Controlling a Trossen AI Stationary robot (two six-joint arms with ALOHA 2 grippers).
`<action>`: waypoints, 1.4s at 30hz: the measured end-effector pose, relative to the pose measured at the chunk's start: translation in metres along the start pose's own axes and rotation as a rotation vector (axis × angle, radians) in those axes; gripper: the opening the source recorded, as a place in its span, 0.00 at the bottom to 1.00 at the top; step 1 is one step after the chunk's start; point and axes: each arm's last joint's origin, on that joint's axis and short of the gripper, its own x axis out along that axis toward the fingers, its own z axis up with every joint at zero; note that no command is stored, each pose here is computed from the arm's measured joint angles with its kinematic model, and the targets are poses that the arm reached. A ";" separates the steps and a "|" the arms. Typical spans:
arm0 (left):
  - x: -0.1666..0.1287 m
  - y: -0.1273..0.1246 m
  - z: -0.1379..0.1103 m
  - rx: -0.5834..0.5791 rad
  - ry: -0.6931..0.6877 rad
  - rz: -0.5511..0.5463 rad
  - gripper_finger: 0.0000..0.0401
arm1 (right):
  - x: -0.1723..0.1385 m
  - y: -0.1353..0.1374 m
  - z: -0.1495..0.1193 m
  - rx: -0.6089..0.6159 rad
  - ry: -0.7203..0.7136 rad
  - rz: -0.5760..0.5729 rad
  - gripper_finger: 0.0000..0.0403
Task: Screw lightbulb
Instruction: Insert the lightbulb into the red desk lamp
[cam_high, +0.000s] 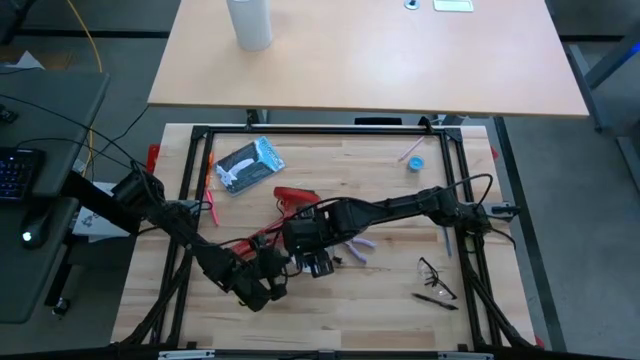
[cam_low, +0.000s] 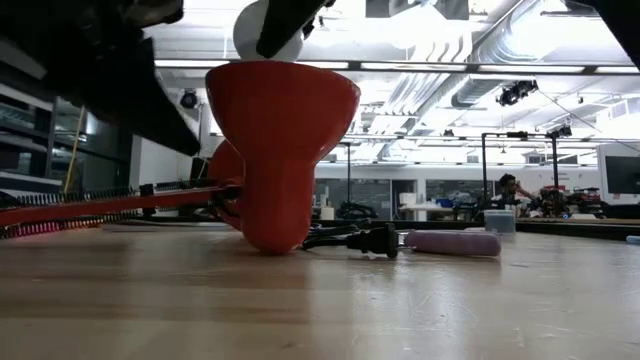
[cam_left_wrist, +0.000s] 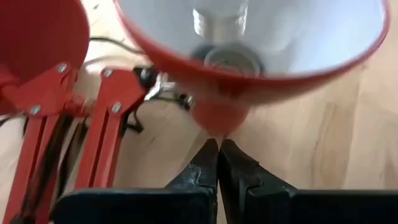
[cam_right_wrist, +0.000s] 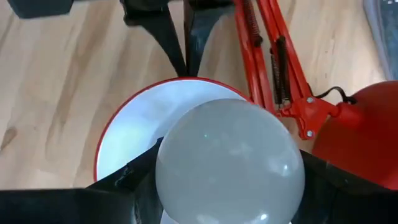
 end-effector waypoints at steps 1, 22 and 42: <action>-0.001 0.000 -0.002 -0.001 0.003 0.004 0.00 | 0.002 0.000 -0.001 0.002 0.003 -0.002 0.60; -0.016 -0.005 -0.014 -0.049 -0.020 0.004 0.00 | 0.031 0.027 -0.024 0.094 0.004 -0.032 0.60; -0.013 0.001 -0.001 -0.101 -0.040 0.017 0.00 | 0.041 0.032 -0.035 0.109 -0.030 -0.092 0.60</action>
